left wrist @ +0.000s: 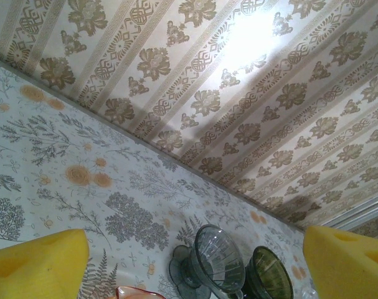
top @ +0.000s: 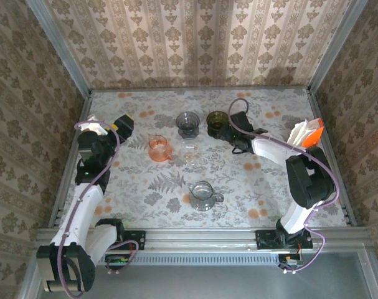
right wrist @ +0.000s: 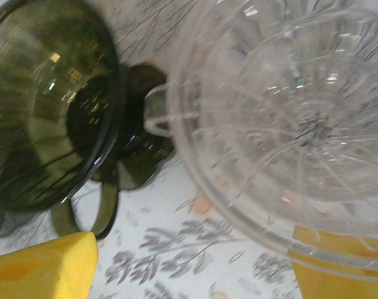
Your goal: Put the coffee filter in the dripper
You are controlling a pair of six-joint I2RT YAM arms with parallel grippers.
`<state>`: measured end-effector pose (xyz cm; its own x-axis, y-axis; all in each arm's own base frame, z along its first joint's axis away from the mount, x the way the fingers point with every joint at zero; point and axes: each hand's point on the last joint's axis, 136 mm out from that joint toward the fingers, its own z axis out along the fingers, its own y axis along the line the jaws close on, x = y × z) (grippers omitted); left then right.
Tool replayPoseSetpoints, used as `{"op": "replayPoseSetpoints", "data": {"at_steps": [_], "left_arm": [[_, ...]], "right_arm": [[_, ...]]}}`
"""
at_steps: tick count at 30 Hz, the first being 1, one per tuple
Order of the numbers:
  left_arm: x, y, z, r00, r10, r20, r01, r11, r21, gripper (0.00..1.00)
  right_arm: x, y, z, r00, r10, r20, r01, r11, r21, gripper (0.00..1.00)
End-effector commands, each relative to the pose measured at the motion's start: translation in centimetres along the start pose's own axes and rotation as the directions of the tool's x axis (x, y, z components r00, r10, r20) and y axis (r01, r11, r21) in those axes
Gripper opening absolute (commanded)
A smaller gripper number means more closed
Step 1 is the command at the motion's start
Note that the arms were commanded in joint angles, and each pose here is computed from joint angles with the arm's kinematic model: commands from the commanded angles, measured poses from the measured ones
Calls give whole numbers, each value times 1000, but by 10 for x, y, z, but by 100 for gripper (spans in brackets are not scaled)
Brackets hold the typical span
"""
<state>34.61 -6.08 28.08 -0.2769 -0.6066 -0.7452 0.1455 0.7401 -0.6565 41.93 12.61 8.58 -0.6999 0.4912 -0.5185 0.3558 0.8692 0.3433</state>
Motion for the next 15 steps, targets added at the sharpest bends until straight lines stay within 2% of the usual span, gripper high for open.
{"op": "replayPoseSetpoints", "data": {"at_steps": [1, 8, 15], "left_arm": [[2, -1, -1, 1000, 27, -1, -27, 1000, 3, 91], [1, -1, 0, 1000, 25, 4, -25, 1000, 10, 91], [2, -2, 1, 1000, 22, 4, -22, 1000, 18, 91]], "right_arm": [[-28, -27, -9, 996, 33, 85, -38, 998, 47, 82], [-53, -64, -21, 988, 86, 129, -99, 991, 90, 82], [-37, -43, -38, 992, 11, 125, -15, 999, 29, 80]]}}
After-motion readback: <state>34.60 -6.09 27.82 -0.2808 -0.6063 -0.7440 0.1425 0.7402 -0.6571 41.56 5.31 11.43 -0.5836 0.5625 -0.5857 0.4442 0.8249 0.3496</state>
